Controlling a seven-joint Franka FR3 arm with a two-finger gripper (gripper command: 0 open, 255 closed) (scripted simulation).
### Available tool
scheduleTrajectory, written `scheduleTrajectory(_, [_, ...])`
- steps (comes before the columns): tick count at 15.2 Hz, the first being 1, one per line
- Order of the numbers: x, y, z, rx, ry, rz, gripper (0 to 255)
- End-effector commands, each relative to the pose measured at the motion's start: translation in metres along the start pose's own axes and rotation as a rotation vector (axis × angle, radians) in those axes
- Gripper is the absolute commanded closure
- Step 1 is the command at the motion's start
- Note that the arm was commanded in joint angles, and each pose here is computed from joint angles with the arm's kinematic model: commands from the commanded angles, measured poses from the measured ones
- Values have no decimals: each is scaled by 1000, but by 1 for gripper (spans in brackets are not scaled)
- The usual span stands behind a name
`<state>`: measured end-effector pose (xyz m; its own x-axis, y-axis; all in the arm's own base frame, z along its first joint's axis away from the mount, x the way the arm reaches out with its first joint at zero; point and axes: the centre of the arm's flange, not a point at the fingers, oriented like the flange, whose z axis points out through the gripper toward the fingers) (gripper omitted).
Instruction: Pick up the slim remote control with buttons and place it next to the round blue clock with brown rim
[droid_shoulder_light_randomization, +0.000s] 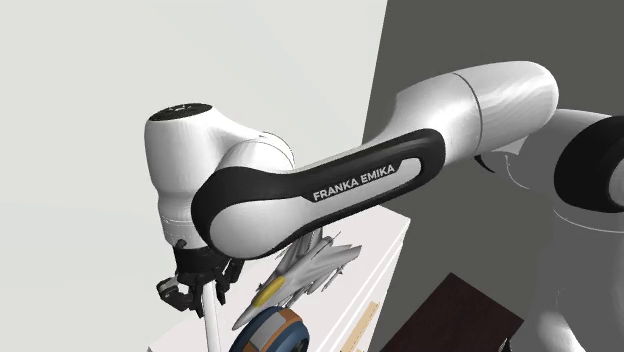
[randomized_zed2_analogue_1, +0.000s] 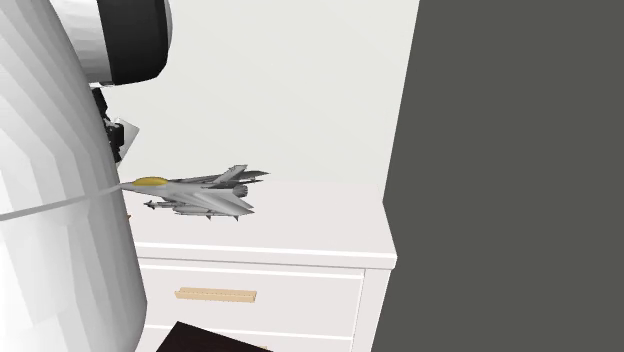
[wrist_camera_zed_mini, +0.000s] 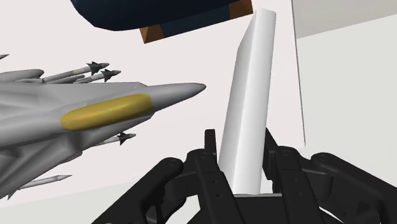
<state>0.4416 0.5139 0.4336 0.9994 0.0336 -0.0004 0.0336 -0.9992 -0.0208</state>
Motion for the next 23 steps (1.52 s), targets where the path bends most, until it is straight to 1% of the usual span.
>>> scheduleTrajectory(1, [1, 0, 12, -1, -1, 0, 255])
scheduleTrajectory(16, [1, 2, 92, -1, -1, 0, 255])
scheduleTrajectory(23, [1, 2, 92, -1, -1, 0, 255])
